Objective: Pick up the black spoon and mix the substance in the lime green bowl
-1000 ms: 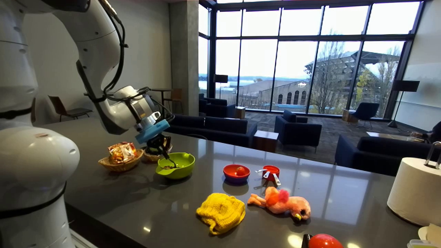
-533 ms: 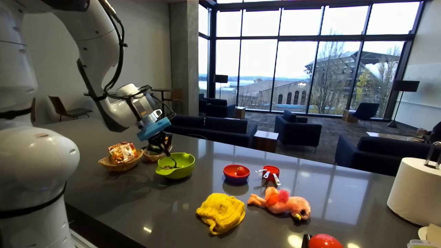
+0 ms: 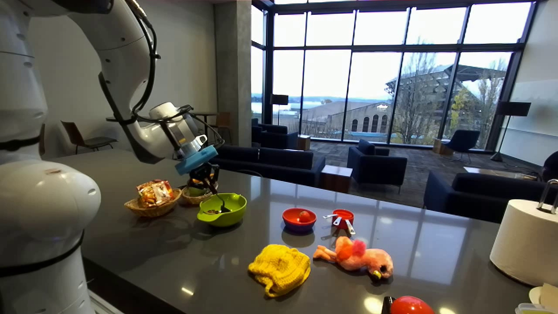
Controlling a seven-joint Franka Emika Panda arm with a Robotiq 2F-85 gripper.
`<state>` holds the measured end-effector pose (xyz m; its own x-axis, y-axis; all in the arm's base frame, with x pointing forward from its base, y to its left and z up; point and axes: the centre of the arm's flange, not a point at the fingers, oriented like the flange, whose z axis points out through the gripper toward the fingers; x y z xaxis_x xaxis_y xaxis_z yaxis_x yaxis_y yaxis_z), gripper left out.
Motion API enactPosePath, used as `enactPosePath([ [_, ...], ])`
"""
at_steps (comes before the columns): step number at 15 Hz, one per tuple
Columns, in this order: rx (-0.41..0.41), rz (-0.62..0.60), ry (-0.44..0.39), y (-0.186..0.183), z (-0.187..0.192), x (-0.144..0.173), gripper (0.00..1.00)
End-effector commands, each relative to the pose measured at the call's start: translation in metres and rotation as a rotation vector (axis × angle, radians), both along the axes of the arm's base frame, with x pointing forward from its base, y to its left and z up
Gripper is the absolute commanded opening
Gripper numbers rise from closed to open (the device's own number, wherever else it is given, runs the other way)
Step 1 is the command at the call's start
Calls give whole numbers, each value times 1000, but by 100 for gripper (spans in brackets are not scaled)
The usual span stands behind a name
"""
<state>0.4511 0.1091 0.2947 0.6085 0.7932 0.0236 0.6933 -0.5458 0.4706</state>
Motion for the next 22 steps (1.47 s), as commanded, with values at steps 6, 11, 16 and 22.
enactPosePath([
  [6,4,-4,-11,0,4,4,6],
  [11,3,-4,-7,0,3,4,6],
  [16,3,-4,-6,0,2,4,6],
  [22,3,-4,-5,0,2,4,6],
])
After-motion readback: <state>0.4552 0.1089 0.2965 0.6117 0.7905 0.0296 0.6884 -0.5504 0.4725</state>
